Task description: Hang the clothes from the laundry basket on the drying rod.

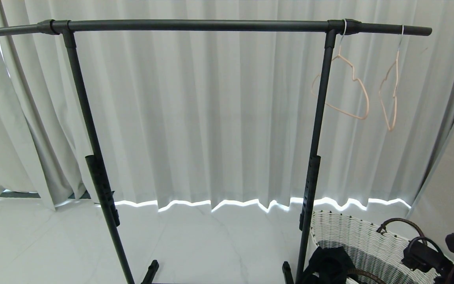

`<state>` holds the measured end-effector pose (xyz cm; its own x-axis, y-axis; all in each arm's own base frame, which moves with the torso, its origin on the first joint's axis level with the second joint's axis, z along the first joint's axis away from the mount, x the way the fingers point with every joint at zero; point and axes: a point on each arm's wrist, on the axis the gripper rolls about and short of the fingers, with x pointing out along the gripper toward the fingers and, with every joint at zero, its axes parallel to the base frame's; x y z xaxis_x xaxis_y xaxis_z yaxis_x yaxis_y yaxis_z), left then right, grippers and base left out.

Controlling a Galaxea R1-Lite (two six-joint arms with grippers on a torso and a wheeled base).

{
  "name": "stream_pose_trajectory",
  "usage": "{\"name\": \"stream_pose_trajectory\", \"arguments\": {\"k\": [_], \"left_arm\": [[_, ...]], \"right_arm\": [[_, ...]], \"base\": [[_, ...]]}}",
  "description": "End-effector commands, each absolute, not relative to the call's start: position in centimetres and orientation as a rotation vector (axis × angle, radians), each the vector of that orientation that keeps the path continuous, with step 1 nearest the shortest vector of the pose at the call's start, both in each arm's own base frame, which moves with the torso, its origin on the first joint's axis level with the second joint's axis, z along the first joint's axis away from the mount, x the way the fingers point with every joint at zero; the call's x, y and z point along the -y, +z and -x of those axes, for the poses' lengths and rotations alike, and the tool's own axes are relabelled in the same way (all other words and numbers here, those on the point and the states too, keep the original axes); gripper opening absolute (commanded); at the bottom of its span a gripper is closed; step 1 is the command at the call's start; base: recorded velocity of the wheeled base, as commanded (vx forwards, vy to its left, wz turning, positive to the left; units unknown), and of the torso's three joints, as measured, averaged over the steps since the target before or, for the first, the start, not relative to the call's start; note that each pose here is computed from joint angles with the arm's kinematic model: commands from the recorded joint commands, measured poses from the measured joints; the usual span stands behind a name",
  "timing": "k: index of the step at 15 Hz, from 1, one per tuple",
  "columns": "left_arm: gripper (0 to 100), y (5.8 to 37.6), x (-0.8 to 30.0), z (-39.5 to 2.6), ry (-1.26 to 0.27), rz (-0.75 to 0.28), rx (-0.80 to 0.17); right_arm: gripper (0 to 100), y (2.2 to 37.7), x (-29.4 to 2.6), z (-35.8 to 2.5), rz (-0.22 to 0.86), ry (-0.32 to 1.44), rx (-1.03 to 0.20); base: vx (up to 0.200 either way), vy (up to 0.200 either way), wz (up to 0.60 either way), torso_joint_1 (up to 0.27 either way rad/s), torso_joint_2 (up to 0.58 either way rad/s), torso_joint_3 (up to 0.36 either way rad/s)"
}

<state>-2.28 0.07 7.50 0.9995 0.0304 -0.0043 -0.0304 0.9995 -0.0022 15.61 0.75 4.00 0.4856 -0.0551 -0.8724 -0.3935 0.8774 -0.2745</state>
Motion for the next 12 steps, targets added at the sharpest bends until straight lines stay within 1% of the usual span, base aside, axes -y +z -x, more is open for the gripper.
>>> {"name": "stream_pose_trajectory", "arguments": {"k": [1,8,9,12], "left_arm": [[100,7.50,-0.07,2.28,0.031,0.003,-0.005],[100,7.50,-0.07,2.28,0.031,-0.011,-0.005],[100,7.50,-0.07,2.28,0.029,-0.018,-0.005],[100,7.50,-0.07,2.28,0.029,-0.022,-0.005]], "right_arm": [[100,3.30,-0.70,-15.62,0.478,0.224,-1.099],[100,2.90,-0.59,-15.24,0.490,0.236,-1.115],[0,2.90,-0.59,-15.30,0.489,0.234,-1.110],[0,3.22,-0.59,-14.88,0.492,0.231,-1.092]], "base": [[0.000,0.000,0.00,0.000,0.00,0.000],[0.000,0.000,0.00,0.000,0.00,0.000],[0.000,0.000,0.00,0.000,0.00,0.000],[0.000,0.000,0.00,0.000,0.00,0.000]]}}
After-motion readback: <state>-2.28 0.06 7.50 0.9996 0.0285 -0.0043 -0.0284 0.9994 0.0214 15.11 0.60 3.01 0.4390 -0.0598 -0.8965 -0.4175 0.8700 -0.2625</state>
